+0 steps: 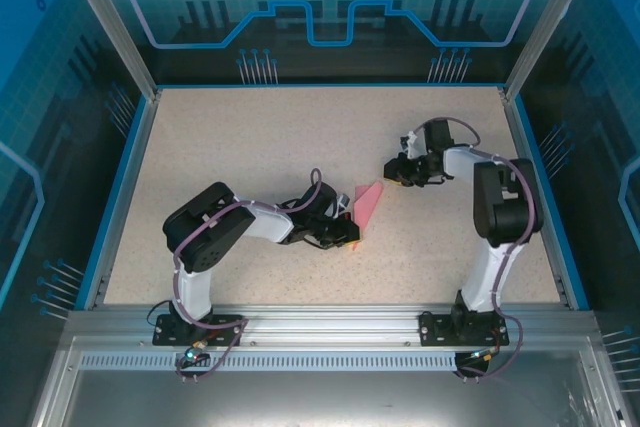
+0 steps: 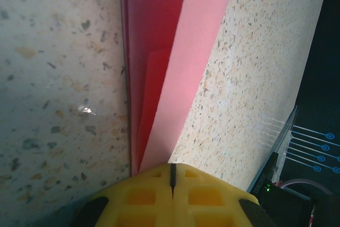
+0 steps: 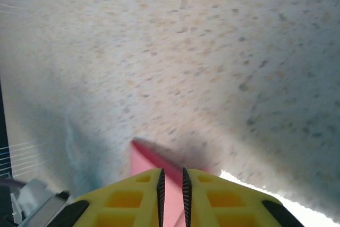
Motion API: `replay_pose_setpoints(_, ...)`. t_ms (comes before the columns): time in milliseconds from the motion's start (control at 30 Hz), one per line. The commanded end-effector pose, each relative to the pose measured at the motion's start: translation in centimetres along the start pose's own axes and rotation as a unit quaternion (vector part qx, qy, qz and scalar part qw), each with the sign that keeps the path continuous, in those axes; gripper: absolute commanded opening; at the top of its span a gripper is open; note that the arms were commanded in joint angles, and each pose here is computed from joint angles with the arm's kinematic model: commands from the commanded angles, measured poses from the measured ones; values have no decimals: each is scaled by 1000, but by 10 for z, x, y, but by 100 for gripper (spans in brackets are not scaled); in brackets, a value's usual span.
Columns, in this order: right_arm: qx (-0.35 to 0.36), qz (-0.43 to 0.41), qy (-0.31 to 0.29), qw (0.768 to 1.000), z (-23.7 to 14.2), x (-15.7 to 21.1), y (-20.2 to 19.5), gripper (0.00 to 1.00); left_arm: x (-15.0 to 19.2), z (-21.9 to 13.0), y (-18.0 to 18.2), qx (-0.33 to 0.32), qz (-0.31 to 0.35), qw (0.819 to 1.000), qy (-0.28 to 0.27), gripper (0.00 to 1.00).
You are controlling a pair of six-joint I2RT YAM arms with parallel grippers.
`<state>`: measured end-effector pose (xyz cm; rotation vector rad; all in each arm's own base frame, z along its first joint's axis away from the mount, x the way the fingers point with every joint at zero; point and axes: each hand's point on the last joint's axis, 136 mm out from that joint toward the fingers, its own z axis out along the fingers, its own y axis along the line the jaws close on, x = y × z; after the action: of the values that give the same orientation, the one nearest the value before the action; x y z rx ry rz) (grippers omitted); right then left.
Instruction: Fold a paper plane with a square sheet of paper (fold left side to right side)
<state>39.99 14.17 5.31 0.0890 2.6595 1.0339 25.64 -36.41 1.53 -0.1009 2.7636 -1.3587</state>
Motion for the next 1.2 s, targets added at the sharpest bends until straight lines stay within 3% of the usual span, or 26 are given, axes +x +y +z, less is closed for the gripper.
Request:
replay_pose_setpoints(0, -16, -35, -3, 999, -7, 18, 24, 20, 29, -1, 47, -81, -43, 995, 38, 4)
replay_pose_setpoints(233, -63, -45, 61, 995, 31, 70, 55, 20, 28, -2, 45, -80, -39, 995, 36, 4)
replay_pose_setpoints(400, -32, -29, 90, 995, 54, 86, 43, 19, 25, -4, 36, -70, -32, 996, 33, 4)
replay_pose_setpoints(767, 24, -5, 114, 993, 66, 102, 10, 19, 14, -14, -15, -19, 14, 999, 29, 12)
replay_pose_setpoints(1167, 31, -4, 118, 993, 66, 104, 7, 19, 24, -12, -32, -14, 31, 998, 49, 12)
